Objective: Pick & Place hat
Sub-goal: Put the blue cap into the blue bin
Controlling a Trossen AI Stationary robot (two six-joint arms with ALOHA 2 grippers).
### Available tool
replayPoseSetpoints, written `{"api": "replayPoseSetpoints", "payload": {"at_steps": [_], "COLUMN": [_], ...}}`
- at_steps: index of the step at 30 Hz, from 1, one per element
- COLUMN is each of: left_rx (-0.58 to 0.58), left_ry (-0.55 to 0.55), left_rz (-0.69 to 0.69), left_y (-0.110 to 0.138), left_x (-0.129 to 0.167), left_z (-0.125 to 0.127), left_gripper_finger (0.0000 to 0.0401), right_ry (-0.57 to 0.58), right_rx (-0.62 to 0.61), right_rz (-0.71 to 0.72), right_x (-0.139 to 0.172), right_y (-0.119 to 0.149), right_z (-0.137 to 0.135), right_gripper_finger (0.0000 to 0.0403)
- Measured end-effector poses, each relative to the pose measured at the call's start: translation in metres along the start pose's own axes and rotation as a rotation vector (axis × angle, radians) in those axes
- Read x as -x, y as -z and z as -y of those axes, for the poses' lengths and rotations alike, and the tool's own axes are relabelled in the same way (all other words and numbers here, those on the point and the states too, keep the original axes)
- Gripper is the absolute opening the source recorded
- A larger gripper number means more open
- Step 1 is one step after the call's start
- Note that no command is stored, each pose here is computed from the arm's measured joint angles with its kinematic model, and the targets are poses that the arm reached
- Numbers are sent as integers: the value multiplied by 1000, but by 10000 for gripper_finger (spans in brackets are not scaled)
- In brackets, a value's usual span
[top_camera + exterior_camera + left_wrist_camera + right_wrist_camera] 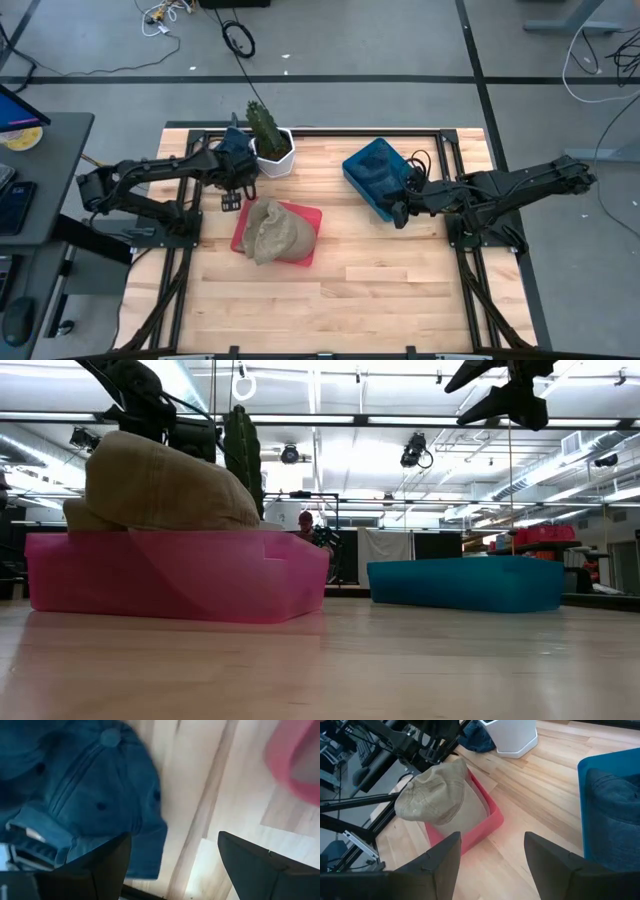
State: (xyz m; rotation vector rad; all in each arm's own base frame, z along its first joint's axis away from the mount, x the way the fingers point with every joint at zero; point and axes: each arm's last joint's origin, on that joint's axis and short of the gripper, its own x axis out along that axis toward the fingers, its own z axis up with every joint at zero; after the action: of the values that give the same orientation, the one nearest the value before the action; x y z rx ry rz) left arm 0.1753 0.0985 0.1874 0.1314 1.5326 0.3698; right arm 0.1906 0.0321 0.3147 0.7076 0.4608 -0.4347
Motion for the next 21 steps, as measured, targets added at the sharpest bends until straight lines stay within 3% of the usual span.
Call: {"api": "replayPoseSetpoints", "payload": {"at_steps": [9,21], "left_rx": [7,99], "left_ry": [8,20], "left_rz": [-24,-32], "left_y": [-4,-4], "left_x": [-11,-9], "left_z": [-4,0], "left_gripper_finger": [303,303], "right_ry": [0,1], "right_rx": [-10,-18], "right_rz": [0,0], "right_x": [0,0], "right_y": [0,0], "right_z": [0,0], "right_gripper_finger": [222,222]}}
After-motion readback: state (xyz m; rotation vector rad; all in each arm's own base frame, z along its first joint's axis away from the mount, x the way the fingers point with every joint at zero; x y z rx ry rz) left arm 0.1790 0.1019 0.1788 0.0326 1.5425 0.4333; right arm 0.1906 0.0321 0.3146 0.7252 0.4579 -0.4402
